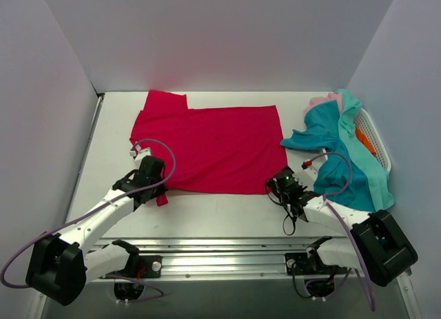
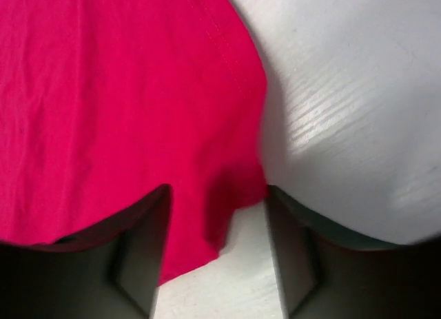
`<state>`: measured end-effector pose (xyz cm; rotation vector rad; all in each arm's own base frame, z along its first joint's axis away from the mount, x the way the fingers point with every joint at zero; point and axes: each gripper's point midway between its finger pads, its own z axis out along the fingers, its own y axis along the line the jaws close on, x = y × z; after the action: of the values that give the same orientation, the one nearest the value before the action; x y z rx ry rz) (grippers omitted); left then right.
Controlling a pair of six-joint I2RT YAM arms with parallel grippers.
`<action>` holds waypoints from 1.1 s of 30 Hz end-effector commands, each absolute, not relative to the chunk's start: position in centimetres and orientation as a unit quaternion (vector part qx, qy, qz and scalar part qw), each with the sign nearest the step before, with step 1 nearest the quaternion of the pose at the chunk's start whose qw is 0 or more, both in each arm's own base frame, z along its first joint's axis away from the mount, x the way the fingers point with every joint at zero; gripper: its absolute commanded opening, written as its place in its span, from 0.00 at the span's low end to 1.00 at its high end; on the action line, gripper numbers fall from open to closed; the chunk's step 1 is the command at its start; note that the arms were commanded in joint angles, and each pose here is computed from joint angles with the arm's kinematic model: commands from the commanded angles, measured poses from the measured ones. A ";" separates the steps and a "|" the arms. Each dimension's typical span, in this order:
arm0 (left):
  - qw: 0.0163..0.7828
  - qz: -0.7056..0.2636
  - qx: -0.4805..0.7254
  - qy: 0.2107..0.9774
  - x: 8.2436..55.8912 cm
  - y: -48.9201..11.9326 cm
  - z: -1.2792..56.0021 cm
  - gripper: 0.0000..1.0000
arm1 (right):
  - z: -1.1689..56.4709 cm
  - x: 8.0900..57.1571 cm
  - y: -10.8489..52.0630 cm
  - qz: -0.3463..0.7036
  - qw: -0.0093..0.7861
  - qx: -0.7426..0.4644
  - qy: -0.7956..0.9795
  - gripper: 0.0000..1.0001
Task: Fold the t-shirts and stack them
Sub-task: Fold the tshirt
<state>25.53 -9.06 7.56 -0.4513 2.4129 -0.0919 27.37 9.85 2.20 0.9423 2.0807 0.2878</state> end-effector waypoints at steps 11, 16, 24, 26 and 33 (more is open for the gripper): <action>0.359 -0.052 -0.171 0.916 25.4 -8.8 9.8 0.02 | 4.8 25.7 8.4 0.108 0.417 0.370 0.823 0.00; 0.352 -0.076 -0.167 0.918 24.4 -9.4 10.1 0.02 | 6.8 24.1 7.4 0.112 0.426 0.366 0.820 0.00; 0.355 -0.052 -0.159 0.920 27.1 -9.6 10.5 0.02 | 9.8 25.8 7.4 0.112 0.461 0.361 0.803 0.00; 0.361 -0.060 -0.152 0.918 28.5 -10.2 11.5 0.02 | 10.4 26.9 7.9 0.106 0.462 0.355 0.806 0.00; 0.366 -0.065 -0.143 0.917 33.1 -11.1 12.5 0.02 | 12.9 30.7 8.7 0.083 0.487 0.348 0.796 0.00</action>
<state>30.17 -10.42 10.37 -0.4009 2.4276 -0.1181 28.41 9.35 9.84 0.8460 2.0417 0.2454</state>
